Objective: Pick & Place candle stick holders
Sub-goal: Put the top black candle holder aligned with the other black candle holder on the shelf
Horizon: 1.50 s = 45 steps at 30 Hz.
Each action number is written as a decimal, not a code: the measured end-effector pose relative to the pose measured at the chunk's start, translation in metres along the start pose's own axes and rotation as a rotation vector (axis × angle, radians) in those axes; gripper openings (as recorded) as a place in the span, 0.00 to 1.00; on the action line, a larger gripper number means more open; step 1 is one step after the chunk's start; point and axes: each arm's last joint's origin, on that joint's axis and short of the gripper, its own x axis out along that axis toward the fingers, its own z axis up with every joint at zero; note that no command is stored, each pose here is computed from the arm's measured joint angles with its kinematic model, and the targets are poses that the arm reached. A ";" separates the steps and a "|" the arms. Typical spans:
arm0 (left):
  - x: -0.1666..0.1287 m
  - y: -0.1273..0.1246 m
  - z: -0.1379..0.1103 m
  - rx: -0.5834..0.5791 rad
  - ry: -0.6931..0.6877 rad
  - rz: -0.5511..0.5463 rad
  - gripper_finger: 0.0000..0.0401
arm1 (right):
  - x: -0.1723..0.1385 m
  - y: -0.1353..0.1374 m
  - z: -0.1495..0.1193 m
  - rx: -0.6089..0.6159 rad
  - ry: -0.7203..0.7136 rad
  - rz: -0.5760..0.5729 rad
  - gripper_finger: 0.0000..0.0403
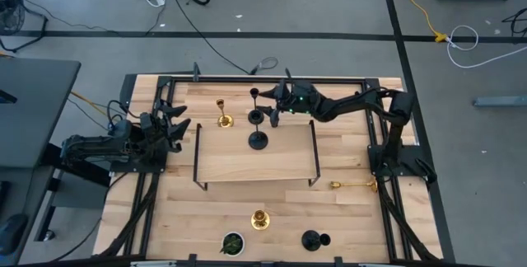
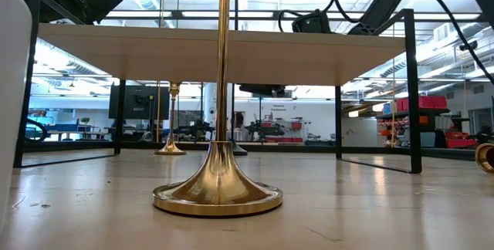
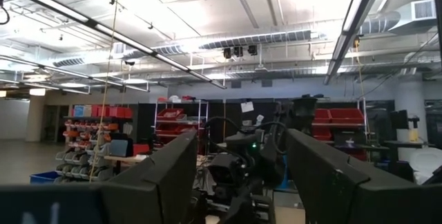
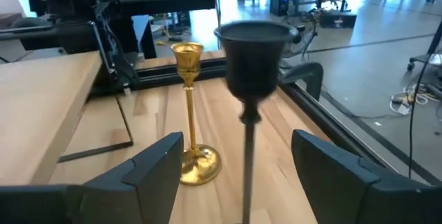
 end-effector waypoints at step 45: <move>0.000 0.000 0.000 -0.001 0.003 0.009 0.55 | 0.014 0.000 0.000 0.035 -0.014 -0.042 0.66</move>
